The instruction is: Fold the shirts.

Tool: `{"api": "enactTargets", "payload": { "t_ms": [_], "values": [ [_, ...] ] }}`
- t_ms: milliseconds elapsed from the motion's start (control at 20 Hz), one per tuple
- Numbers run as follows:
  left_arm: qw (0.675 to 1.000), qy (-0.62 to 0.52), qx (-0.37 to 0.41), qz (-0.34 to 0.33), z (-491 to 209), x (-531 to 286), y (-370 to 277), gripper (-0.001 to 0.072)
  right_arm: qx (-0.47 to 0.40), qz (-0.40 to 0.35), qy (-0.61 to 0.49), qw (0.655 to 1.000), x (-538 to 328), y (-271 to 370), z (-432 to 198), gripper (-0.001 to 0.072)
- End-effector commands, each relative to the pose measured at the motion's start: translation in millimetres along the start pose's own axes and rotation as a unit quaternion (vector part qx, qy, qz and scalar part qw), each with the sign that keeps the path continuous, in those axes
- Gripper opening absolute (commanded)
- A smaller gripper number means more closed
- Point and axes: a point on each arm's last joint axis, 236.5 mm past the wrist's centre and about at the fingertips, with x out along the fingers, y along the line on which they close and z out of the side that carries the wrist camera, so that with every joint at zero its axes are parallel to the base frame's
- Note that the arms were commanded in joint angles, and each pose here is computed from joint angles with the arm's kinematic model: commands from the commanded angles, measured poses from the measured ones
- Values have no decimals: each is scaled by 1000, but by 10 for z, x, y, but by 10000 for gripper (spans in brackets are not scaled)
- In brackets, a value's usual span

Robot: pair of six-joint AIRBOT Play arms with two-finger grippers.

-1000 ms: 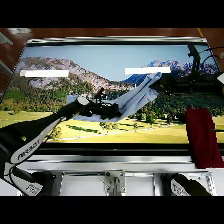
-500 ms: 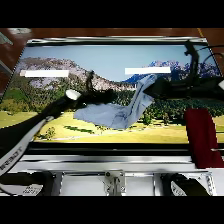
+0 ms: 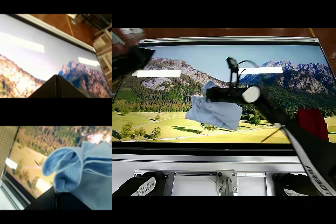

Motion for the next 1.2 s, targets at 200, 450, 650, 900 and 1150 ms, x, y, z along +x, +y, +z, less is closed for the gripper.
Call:
{"api": "enactTargets", "payload": {
  "t_ms": [200, 450, 650, 900, 1150],
  "values": [
    [998, 53, 39, 19, -81, -593, 60, 33, 91, 2, -44, 995, 1058, 59, -361, 602],
    [994, 66, 65, 51, -129, -612, 222, 33, 30, 5, 42, 999, 501, -218, -162, 607],
    [994, 68, 69, 57, -134, -615, 250, 33, 25, -146, 186, 971, -566, -1420, -279, 607],
    [994, 68, 70, 57, -135, -615, 250, 33, 198, -204, 284, 916, -1162, -2114, -979, 634],
    [993, 70, 75, 61, -140, -618, 270, 34, 250, -182, 257, 916, -795, -2195, -1312, 635]
  ]
}}
